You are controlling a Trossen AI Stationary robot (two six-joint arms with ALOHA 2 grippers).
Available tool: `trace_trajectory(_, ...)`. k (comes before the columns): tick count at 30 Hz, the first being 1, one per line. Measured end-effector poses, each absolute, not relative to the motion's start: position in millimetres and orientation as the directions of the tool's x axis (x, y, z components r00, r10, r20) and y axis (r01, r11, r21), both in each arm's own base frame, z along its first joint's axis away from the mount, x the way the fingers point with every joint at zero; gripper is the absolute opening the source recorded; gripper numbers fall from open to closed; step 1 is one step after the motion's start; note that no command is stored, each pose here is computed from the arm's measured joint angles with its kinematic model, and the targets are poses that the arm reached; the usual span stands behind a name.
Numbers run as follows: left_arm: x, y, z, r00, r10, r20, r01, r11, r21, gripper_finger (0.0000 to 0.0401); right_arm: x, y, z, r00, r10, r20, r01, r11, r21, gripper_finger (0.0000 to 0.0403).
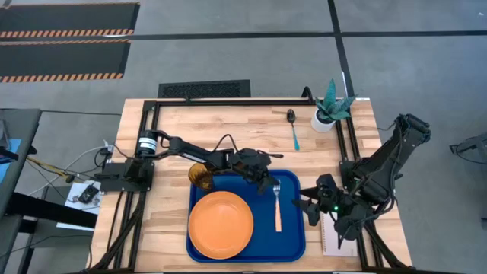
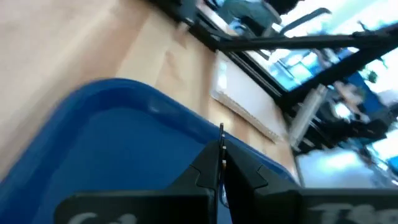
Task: Pick and place plate/cup/fork/spoon on tray
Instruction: Put the brown fork on the blue serving tray to the right of the orange plate
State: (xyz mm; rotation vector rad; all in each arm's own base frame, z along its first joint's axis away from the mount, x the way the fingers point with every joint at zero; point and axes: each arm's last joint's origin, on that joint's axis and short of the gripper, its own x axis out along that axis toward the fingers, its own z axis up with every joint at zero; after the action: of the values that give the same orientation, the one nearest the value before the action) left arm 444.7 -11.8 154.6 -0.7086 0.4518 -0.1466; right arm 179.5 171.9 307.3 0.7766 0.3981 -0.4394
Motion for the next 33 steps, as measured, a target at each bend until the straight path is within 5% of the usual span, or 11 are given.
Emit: trace_trajectory(33,431.9,-35.4,132.9,0.769,-0.281,-0.574,-0.196,0.752,-0.63,0.0,177.5,169.6,305.1,0.823,-0.246,-0.511,0.53,0.657,0.536,0.029)
